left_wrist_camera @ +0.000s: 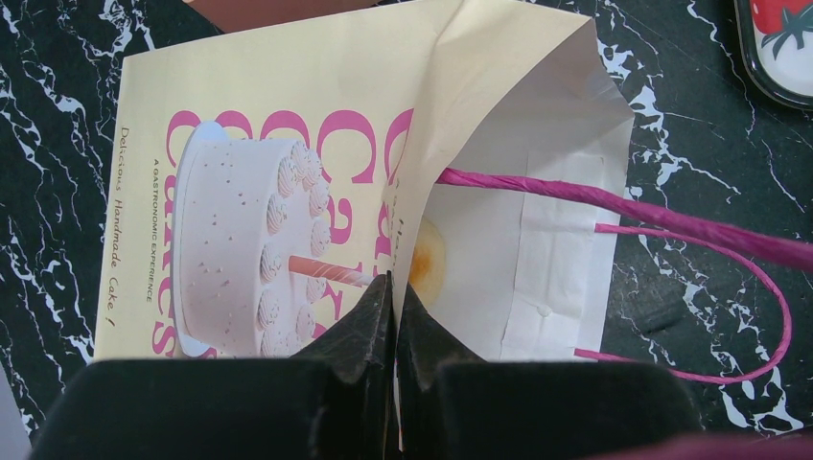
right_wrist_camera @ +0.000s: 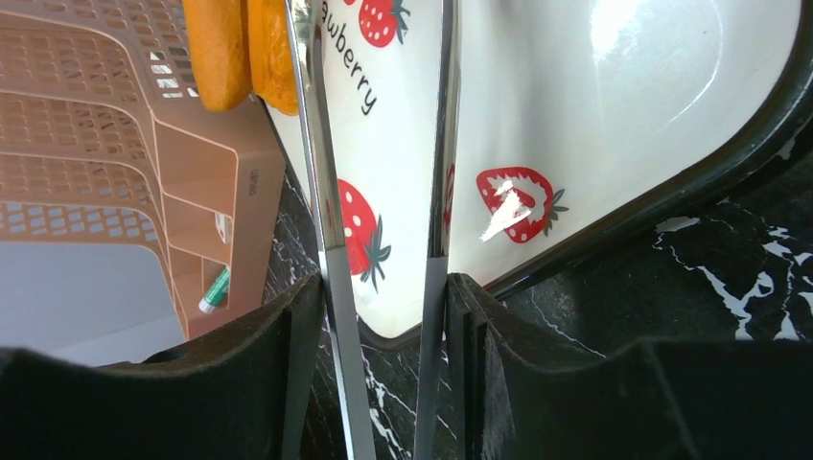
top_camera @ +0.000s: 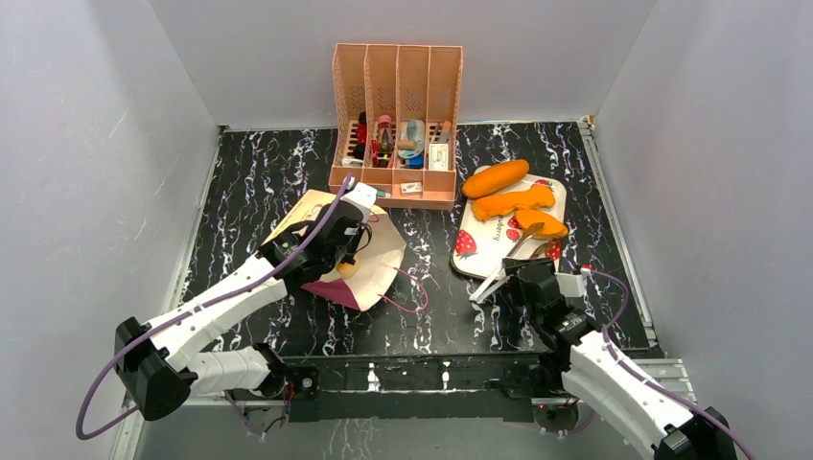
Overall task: Take the fake bread out of the paper bag
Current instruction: Place the fake bread in the container.
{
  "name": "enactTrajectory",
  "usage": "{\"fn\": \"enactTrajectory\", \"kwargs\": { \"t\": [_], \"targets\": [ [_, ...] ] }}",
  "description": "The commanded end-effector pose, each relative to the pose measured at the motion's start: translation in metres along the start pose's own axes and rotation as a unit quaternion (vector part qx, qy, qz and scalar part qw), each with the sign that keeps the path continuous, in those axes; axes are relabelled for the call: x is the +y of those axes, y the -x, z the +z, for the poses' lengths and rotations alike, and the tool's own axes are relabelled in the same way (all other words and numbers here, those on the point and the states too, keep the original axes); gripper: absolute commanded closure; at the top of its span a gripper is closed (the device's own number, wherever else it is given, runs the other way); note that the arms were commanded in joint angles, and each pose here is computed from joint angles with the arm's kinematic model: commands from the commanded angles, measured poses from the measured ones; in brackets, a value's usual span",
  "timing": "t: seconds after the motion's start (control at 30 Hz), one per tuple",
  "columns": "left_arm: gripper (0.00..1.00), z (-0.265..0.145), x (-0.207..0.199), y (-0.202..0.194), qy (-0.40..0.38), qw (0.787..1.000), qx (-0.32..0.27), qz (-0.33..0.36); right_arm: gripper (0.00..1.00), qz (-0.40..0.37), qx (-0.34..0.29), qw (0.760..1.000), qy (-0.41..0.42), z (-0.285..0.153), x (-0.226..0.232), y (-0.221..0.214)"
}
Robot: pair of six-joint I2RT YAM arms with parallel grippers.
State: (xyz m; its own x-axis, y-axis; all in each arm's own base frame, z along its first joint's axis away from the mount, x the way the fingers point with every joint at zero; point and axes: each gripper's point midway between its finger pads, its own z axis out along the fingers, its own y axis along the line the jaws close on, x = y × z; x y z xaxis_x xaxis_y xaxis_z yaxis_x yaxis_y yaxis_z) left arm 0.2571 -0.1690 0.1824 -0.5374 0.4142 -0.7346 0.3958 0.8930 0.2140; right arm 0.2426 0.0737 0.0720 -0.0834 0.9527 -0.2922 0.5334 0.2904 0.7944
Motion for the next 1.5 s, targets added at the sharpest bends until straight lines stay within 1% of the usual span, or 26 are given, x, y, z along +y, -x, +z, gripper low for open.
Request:
{"fn": "enactTrajectory", "kwargs": {
  "t": [0.0, 1.13, 1.3, 1.47],
  "targets": [
    [1.0, -0.005, 0.005, 0.002, 0.005, 1.0, -0.007, -0.001, 0.54, 0.015, -0.002, 1.0, 0.024, -0.002, 0.014, 0.003],
    [1.0, -0.01, 0.009, -0.002, 0.011, 1.0, -0.002, -0.006, 0.54, 0.018, 0.021, 0.998, 0.05, -0.034, 0.025, 0.01],
    [1.0, -0.008, 0.008, -0.003, 0.012, 1.0, 0.001, -0.005, 0.54, 0.01, 0.03, 0.999, 0.038, -0.028, 0.016, 0.003],
    [1.0, -0.009, 0.008, -0.003, 0.012, 1.0, 0.003, -0.004, 0.54, -0.014, 0.046, 0.999, 0.013, -0.025, 0.003, -0.005]
  ]
}}
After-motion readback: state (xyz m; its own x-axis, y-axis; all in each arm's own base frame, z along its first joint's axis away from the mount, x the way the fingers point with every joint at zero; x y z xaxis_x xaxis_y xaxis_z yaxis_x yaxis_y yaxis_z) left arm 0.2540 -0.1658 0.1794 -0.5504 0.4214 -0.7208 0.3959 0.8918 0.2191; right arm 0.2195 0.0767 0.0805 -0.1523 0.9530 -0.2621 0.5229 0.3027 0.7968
